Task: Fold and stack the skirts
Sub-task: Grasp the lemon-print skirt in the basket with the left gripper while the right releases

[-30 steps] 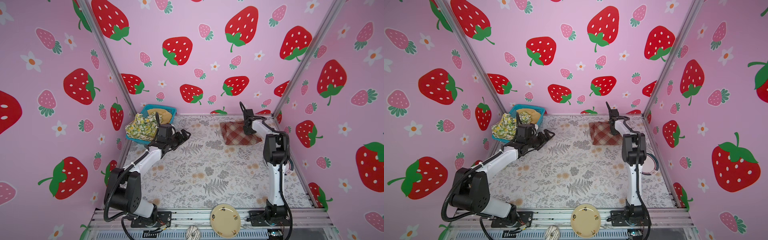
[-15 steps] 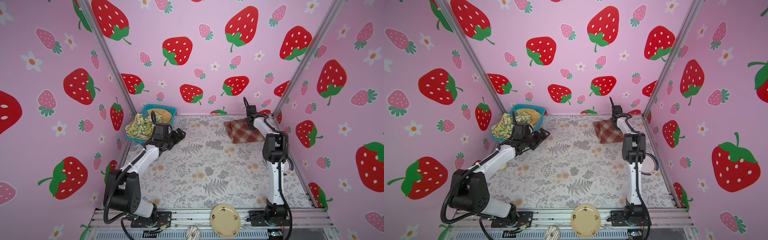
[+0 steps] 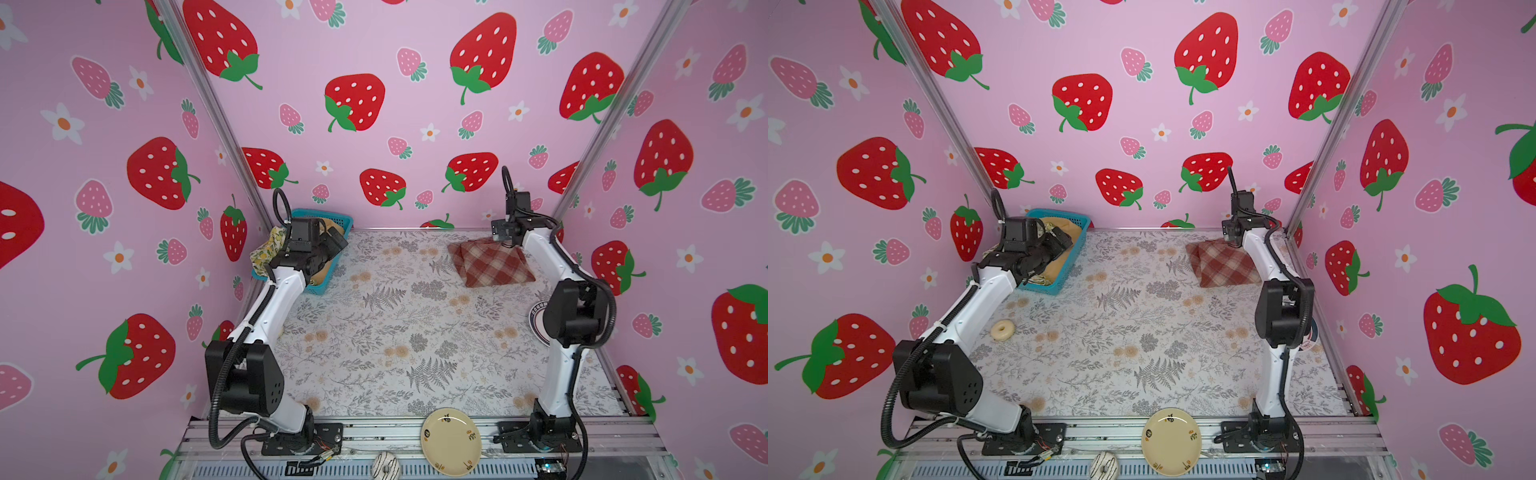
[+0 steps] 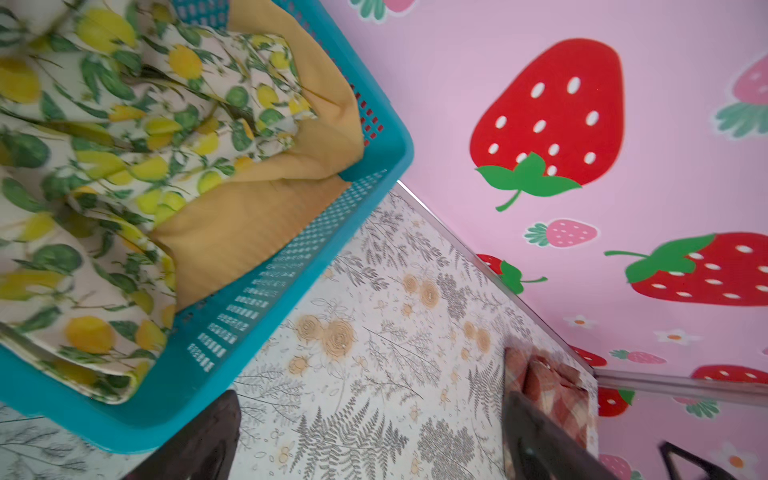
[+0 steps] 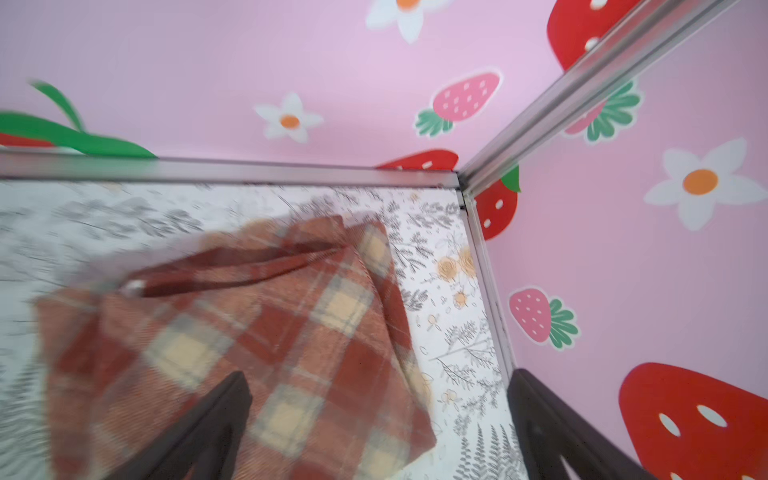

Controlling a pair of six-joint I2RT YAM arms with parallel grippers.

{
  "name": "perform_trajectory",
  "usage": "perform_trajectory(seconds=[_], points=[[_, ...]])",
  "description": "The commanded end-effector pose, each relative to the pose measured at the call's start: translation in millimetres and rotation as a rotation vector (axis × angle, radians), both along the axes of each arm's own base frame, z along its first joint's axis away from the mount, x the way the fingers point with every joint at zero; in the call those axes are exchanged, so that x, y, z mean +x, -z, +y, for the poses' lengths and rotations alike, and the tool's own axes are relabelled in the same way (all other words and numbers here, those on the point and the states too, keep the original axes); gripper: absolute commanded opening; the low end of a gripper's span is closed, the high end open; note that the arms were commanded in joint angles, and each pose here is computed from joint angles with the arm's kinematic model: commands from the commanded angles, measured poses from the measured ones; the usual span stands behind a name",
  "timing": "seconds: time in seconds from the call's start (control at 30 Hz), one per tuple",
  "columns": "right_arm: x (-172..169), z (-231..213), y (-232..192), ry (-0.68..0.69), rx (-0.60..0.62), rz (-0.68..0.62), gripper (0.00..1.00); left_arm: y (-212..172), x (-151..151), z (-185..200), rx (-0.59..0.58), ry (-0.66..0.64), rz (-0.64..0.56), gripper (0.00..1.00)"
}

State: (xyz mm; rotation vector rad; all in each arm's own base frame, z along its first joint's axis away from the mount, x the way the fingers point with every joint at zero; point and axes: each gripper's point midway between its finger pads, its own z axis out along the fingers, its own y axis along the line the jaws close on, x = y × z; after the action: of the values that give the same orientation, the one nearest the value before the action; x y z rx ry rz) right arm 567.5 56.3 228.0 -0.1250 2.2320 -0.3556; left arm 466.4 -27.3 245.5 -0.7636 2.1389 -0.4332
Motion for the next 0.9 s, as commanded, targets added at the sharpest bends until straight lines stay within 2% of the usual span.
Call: perform_trajectory(seconds=[0.0, 0.33, 0.47, 0.87], points=[[-20.6, 46.1, -7.4, -0.117, 0.162, -0.018, 1.0, -1.7, 10.5, 36.3, 0.112, -0.055, 0.061, 1.0], [-92.2, 124.1, -15.2, -0.328, 0.329, -0.057, 1.0, 34.2, 58.8, 104.0, 0.364, -0.013, 0.308, 0.98], [-114.6, 132.5, -10.5, -0.349, 0.346, -0.051, 1.0, 55.7, 75.7, 125.1, 0.35, -0.037, 0.314, 0.98], [-142.3, 147.0, 14.0, -0.397, 0.412, 0.007, 1.0, 102.6, 78.1, 173.4, 0.494, -0.171, 0.464, 0.97]])
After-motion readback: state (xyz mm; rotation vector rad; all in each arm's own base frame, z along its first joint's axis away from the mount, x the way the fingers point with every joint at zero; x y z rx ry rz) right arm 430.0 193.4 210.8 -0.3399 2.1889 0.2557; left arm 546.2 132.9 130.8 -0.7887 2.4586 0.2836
